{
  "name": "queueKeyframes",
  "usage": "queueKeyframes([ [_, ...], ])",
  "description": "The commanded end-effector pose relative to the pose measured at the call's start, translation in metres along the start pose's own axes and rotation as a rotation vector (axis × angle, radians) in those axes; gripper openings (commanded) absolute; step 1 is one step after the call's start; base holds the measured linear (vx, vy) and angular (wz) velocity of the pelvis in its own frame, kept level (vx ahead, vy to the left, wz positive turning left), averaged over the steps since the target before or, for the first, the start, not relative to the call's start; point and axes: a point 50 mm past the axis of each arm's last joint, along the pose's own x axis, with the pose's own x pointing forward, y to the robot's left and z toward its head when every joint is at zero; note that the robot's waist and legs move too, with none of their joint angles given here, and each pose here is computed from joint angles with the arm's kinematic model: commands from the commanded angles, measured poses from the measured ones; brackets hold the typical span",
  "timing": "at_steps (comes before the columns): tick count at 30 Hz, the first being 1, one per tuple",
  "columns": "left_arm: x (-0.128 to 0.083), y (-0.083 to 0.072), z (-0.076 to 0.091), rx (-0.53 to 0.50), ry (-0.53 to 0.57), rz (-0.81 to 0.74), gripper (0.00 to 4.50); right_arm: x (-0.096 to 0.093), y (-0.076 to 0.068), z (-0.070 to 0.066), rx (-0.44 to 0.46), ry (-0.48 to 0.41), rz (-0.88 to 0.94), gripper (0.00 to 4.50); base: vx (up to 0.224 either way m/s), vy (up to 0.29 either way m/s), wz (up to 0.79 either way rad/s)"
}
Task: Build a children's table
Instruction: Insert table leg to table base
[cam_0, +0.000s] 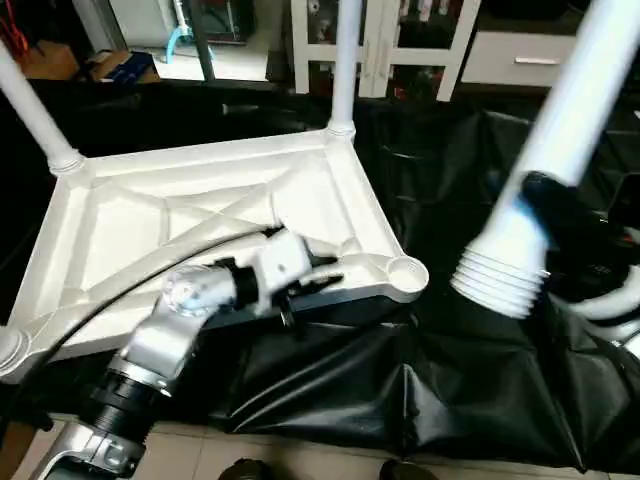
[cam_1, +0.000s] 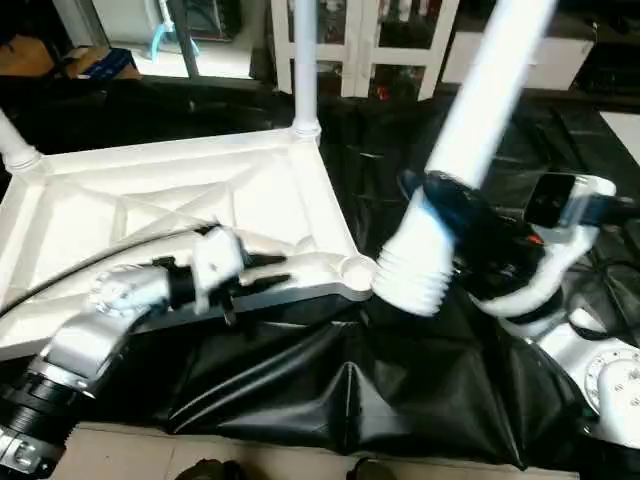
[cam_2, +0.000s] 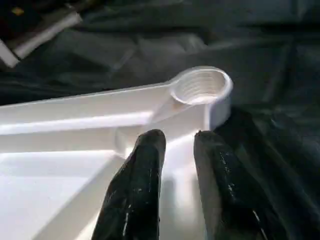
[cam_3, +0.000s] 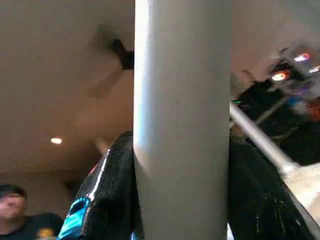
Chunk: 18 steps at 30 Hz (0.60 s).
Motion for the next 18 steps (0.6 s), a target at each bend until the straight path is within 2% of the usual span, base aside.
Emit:
queueKeyframes([
  [1,-0.009,0.009,0.005,-0.074,-0.066,0.046,1.48,0.004,0.016,0.008,0.039,-0.037,0.094,1.84,0.0,0.0,0.0],
  [3,-0.014,0.017,0.008,-0.132,-0.101,0.076,1.5,0.005,0.02,0.011,0.06,-0.053,0.114,1.84,0.0,0.0,0.0],
  [5,-0.015,0.02,0.01,-0.149,-0.117,0.091,1.5,0.005,0.021,0.011,0.068,-0.049,0.122,1.84,0.0,0.0,0.0],
  [10,-0.015,0.033,0.021,-0.249,-0.217,0.168,1.5,0.004,0.026,0.006,0.097,-0.019,0.192,1.84,0.0,0.0,0.0],
  [14,-0.012,0.042,0.037,-0.353,-0.336,0.209,1.5,0.004,0.026,0.004,0.109,-0.016,0.198,1.84,0.0,0.0,0.0],
  [17,-0.009,0.049,0.047,-0.386,-0.367,0.24,1.5,0.004,0.025,0.004,0.107,-0.006,0.169,1.84,0.0,0.0,0.0],
  [18,-0.005,0.054,0.053,-0.393,-0.368,0.26,1.5,0.006,0.019,-0.002,0.063,0.069,0.076,1.84,0.0,0.0,0.0],
])
